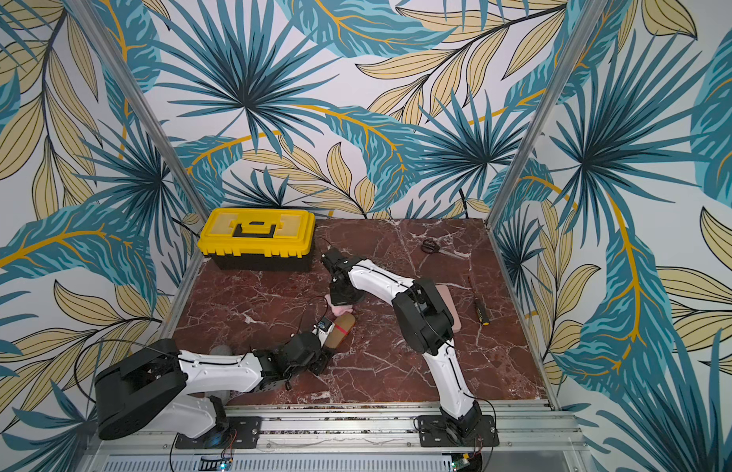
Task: Wipe the eyeglass case
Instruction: Wipe the dirt from the eyeglass case.
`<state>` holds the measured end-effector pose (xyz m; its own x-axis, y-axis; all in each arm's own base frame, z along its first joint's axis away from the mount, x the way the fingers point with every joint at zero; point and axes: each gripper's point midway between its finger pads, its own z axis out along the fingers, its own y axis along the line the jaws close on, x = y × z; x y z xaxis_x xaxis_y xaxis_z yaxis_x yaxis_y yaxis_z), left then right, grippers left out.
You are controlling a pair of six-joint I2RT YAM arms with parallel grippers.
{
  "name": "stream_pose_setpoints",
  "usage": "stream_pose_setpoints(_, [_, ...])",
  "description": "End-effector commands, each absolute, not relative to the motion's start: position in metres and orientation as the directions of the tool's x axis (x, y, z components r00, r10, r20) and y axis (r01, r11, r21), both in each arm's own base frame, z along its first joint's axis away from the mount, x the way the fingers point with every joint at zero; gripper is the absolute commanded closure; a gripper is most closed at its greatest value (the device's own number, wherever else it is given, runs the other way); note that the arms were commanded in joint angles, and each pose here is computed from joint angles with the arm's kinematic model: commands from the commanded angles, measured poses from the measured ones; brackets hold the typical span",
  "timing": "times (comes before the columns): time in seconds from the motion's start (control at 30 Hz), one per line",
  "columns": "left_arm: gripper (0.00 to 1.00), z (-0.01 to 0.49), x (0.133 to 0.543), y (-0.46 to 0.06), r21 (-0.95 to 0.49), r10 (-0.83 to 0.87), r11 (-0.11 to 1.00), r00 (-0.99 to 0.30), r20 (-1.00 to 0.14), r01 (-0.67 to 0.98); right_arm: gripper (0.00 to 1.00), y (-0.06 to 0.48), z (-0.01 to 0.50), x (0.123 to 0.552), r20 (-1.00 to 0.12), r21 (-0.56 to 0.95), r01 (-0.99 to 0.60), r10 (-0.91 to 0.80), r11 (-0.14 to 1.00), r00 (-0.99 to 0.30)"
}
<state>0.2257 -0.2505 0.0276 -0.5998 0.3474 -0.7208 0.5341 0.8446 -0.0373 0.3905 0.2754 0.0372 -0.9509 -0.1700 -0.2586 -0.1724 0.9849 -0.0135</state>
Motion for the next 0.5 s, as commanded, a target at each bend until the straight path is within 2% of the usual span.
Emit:
stream_pose_setpoints(0.0, [0.65, 0.016, 0.226, -0.226, 0.007, 0.340, 0.887, -0.641, -0.688, 0.463, 1.00, 0.211, 0.025, 0.379, -0.119, -0.363, -0.299, -0.363, 0.882, -0.924])
stream_pose_setpoints(0.1, [0.65, 0.015, 0.227, -0.228, 0.004, 0.341, 0.884, -0.641, -0.687, 0.467, 1.00, 0.227, 0.021, 0.367, -0.102, -0.244, -0.328, -0.361, 0.913, -0.927])
stream_pose_setpoints(0.27, [0.65, 0.014, 0.228, -0.233, -0.001, 0.347, 0.879, -0.642, -0.684, 0.476, 1.00, 0.267, 0.023, 0.338, -0.107, 0.065, -0.296, -0.288, 0.953, -0.952])
stream_pose_setpoints(0.37, [0.65, 0.012, 0.228, -0.237, -0.005, 0.353, 0.874, -0.643, -0.679, 0.485, 1.00, 0.288, 0.032, 0.328, -0.107, 0.217, -0.226, -0.207, 0.950, -0.973])
stream_pose_setpoints(0.47, [0.65, 0.013, 0.229, -0.240, 0.000, 0.363, 0.869, -0.638, -0.679, 0.495, 1.00, 0.301, 0.029, 0.316, -0.047, 0.324, -0.062, -0.050, 0.944, -0.998])
